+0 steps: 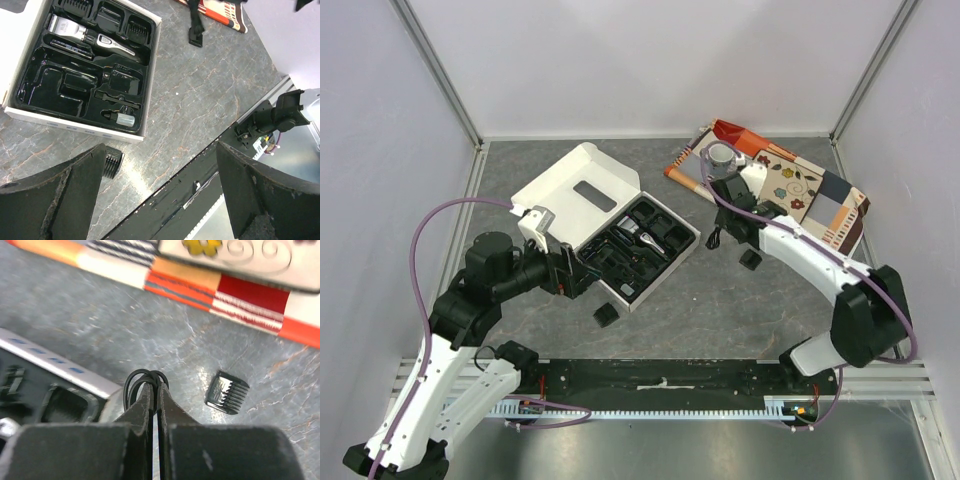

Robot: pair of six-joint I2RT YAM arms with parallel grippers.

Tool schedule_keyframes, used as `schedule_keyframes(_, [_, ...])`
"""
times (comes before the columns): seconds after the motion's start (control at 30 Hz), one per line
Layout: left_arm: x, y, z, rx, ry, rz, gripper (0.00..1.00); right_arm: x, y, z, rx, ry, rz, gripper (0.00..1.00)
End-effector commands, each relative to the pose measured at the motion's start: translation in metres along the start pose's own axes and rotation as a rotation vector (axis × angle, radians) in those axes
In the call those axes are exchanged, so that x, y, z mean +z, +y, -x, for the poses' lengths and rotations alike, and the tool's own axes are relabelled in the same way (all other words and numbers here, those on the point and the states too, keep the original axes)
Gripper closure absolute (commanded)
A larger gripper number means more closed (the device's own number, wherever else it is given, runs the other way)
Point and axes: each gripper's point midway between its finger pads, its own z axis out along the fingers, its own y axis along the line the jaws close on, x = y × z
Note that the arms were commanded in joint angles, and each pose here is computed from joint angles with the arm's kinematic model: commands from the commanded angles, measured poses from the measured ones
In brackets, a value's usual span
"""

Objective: Sort the hair-cutting tools

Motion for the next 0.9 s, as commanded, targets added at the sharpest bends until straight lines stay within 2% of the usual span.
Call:
schedule_keyframes(0.0, [-0.004,-0.010,0.011,-0.017,-0.036,-0.034,0.03,-0.057,0.022,0.056,-0.041,-0.135,0.082,1.00])
schedule_keyframes(0.13, [-0.009,-0.010,0.014,-0.007,-0.045,-0.015,0.03,-0.091,0.062,0.062,-0.023,-0.180,0.234,1.00])
schedule_keyframes(0.33, [-0.022,-0.018,0.021,-0.032,-0.066,-0.017,0.03,-0.116,0.139,0.029,-0.082,-0.146,0.405,1.00])
schedule_keyframes(0.57, [-0.023,-0.019,0.011,-0.084,-0.040,-0.023,0.04,-0.105,0.209,-0.025,-0.129,-0.093,0.456,1.00])
schedule_keyframes(0.87, [-0.028,-0.021,0.006,-0.089,-0.036,-0.031,0.02,-0.090,0.261,-0.057,-0.053,-0.046,0.473,1.00])
